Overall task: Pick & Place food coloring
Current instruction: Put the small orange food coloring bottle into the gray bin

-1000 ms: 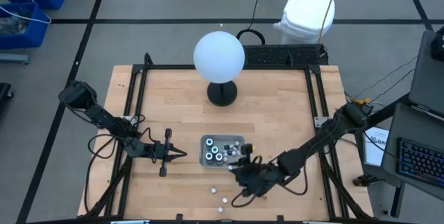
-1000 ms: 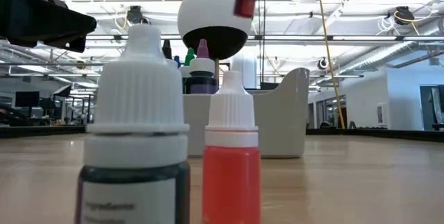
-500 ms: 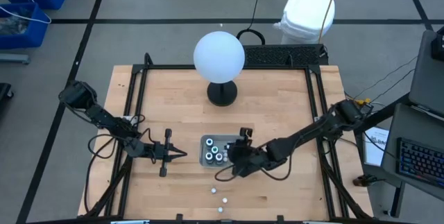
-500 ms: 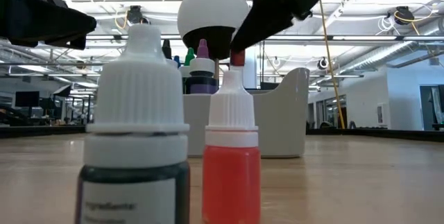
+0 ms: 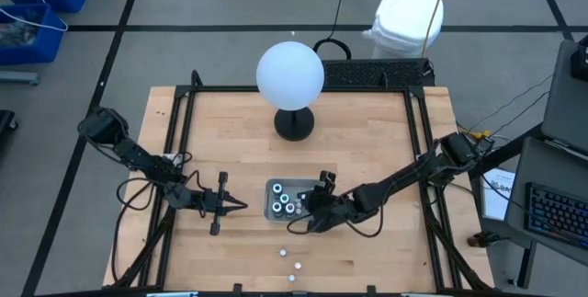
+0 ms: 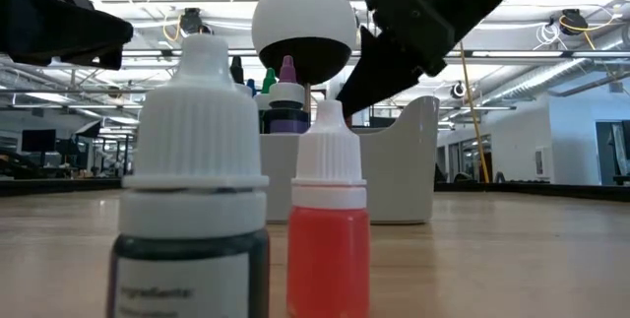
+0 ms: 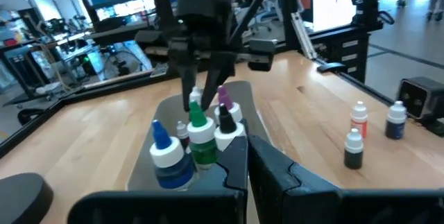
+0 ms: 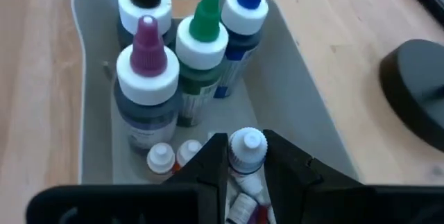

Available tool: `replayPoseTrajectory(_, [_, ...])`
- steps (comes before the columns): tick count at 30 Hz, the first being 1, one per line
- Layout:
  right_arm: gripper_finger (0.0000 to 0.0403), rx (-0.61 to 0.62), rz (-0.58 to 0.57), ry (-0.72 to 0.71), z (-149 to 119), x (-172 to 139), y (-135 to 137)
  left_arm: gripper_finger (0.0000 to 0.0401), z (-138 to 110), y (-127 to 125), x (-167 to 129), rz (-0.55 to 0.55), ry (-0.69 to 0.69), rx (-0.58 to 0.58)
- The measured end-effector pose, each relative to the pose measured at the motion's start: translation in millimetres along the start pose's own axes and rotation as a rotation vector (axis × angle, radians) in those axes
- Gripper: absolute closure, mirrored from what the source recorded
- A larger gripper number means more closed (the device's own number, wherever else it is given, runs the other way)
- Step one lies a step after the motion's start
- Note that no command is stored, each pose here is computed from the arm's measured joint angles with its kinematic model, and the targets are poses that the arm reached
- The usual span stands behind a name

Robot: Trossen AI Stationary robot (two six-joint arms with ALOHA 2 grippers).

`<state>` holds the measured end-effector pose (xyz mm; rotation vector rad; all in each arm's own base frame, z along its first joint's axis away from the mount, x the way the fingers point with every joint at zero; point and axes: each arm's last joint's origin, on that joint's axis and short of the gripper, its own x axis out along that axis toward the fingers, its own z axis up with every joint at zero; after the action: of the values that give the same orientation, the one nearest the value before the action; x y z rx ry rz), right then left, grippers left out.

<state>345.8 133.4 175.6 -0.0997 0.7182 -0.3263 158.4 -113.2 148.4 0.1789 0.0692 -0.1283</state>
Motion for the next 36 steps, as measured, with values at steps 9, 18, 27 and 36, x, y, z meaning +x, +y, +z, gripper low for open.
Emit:
replayPoseTrajectory(9, [0.0342,0.047,0.032,-0.001,-4,11,-10,0.0382,0,0,0,-0.002,-0.002,0.03])
replayPoseTrajectory(18, [0.0341,0.123,0.08,0.041,-8,18,-15,0.0382,0,0,0,-0.001,-0.002,0.032])
replayPoseTrajectory(27, [0.034,0.14,0.06,0.064,-19,22,-20,0.0382,0,0,0,0.001,-0.001,0.043])
replayPoseTrajectory(36, [0.0338,0.142,0.062,0.055,-18,23,-20,0.0382,-1,5,3,0.027,0.004,0.021])
